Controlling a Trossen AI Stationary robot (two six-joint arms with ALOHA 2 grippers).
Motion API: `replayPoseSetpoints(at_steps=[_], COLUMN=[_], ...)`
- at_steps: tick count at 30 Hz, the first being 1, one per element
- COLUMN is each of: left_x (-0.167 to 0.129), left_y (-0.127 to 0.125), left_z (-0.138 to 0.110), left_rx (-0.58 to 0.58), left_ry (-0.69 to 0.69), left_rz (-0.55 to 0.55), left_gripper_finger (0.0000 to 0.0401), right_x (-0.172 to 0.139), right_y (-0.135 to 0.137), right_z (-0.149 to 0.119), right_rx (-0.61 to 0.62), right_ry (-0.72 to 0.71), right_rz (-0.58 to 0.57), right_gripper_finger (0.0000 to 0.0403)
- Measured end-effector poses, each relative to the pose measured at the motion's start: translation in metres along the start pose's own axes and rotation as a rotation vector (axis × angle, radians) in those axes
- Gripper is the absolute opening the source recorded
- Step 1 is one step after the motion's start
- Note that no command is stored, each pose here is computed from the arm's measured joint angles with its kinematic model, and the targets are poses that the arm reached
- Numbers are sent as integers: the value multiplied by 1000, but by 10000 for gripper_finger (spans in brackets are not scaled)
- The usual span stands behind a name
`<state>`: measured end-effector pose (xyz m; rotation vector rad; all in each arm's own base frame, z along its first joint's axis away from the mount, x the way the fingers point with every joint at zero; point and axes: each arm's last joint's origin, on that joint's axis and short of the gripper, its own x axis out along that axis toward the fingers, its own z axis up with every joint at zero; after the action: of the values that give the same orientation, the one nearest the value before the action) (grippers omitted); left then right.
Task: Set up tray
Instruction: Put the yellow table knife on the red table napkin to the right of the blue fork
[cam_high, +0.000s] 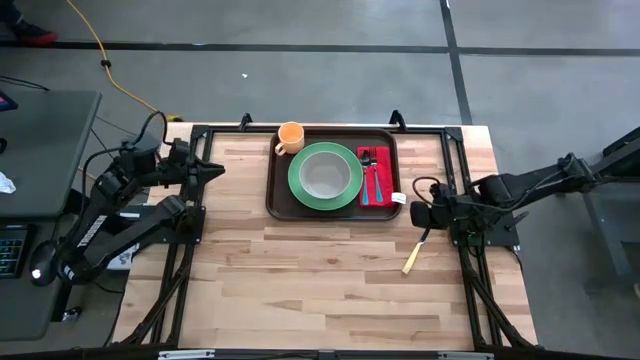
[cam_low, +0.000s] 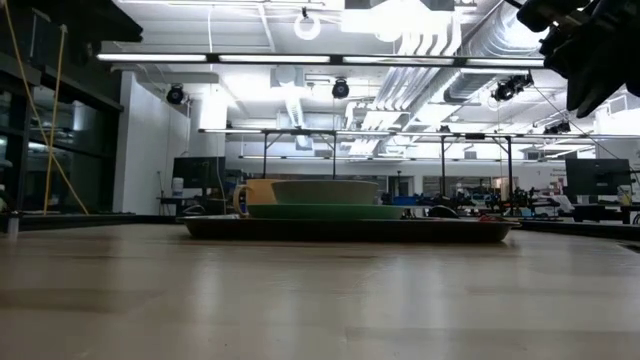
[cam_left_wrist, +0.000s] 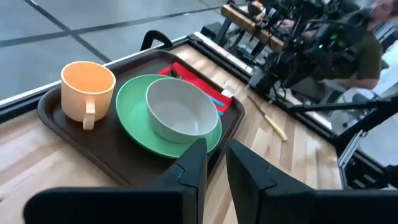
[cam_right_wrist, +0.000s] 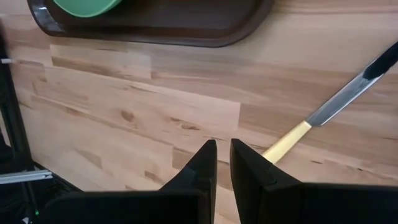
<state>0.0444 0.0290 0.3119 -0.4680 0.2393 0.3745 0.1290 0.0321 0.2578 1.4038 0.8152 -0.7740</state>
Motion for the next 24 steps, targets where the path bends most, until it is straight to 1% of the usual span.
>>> replayPoseSetpoints(at_steps=[6,13,17,20,24], left_x=[-7,-10,-7,3,13], left_y=[-4,-6,-5,1,9], left_z=[2,8,13,6,-7], left_rx=[2,-20,-24,-48,-86], left_ry=[-74,-174,-255,-297,-306], left_rz=[-16,15,-22,-70,-123], left_gripper_finger=[92,92,92,92,92], right_x=[2,2,3,3,3], right_y=[1,2,2,2,2], right_z=[0,1,1,1,1], right_rx=[0,0,3,8,15], right_ry=[-24,-44,-51,-51,-55], right_rz=[-7,-2,-3,-5,-4], right_gripper_finger=[23,23,23,23,23])
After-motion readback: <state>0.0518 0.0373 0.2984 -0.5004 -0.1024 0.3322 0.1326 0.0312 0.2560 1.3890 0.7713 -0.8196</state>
